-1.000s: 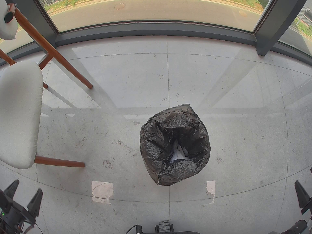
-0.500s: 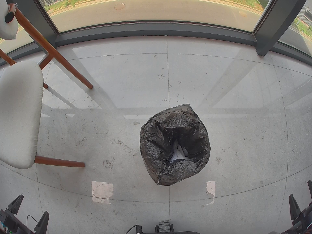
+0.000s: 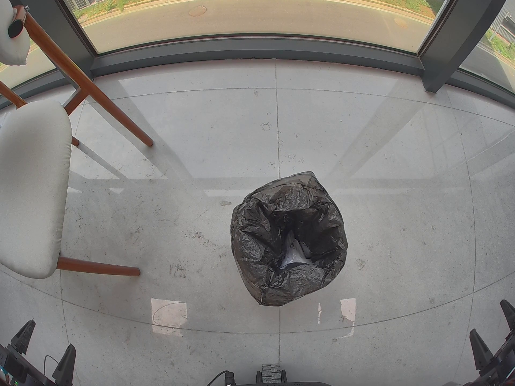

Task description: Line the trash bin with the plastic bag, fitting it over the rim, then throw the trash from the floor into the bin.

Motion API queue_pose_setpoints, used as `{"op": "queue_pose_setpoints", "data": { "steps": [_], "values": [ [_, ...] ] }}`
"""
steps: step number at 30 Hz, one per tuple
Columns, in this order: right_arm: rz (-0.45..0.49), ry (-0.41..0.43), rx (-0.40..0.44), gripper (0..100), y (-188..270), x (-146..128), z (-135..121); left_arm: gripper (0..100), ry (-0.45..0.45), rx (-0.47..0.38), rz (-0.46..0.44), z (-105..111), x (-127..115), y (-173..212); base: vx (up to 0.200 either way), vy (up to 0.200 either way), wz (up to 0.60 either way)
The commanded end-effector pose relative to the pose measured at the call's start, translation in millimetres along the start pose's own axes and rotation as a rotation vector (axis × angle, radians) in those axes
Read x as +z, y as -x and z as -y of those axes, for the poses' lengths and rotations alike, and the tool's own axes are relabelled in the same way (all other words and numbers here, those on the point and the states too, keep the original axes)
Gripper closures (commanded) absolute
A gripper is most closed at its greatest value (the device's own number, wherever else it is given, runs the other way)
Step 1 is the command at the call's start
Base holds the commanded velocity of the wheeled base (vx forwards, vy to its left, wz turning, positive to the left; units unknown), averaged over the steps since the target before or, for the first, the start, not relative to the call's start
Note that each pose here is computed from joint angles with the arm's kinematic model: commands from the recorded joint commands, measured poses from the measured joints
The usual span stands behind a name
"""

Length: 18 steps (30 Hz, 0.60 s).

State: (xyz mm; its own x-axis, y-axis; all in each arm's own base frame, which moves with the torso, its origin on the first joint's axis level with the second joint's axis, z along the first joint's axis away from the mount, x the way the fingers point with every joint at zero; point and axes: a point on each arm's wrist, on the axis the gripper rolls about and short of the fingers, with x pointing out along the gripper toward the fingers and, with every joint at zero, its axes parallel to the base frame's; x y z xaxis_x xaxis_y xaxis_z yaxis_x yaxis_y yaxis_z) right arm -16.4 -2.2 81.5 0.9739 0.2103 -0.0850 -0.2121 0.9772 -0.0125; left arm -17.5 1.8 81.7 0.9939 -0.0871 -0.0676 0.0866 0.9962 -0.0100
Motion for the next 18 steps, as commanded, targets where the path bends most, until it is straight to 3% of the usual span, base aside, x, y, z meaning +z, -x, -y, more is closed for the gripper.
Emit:
{"op": "queue_pose_setpoints", "data": {
  "steps": [1,3,6,15,18],
  "values": [
    [-0.065,-0.015,-0.02,0,-5.0,-3.9,0.0,0,0.003,0.005,-0.024,-0.1,-4.7,-1.9,0.0,0.0,0.0],
    [-0.034,-0.021,-0.112,0,-2.8,-4.3,-1.4,0,0.005,0.008,-0.024,-0.2,-4.7,-1.9,0.0,0.0,0.0],
    [0.049,-0.005,-0.167,0,3.1,-6.3,-3.7,0,0.005,0.01,-0.024,-0.2,-4.7,-1.8,0.0,0.0,0.0],
    [0.069,0.008,-0.168,0,4.6,-6.8,-4.2,0,0.005,0.016,-0.026,-0.1,-4.7,-2.0,0.0,0.0,0.0],
    [0.076,0.0,-0.186,0,4.7,-6.2,-3.8,0,0.008,0.098,0.047,1.6,-6.4,3.4,0.0,0.0,0.0]
  ]
}}
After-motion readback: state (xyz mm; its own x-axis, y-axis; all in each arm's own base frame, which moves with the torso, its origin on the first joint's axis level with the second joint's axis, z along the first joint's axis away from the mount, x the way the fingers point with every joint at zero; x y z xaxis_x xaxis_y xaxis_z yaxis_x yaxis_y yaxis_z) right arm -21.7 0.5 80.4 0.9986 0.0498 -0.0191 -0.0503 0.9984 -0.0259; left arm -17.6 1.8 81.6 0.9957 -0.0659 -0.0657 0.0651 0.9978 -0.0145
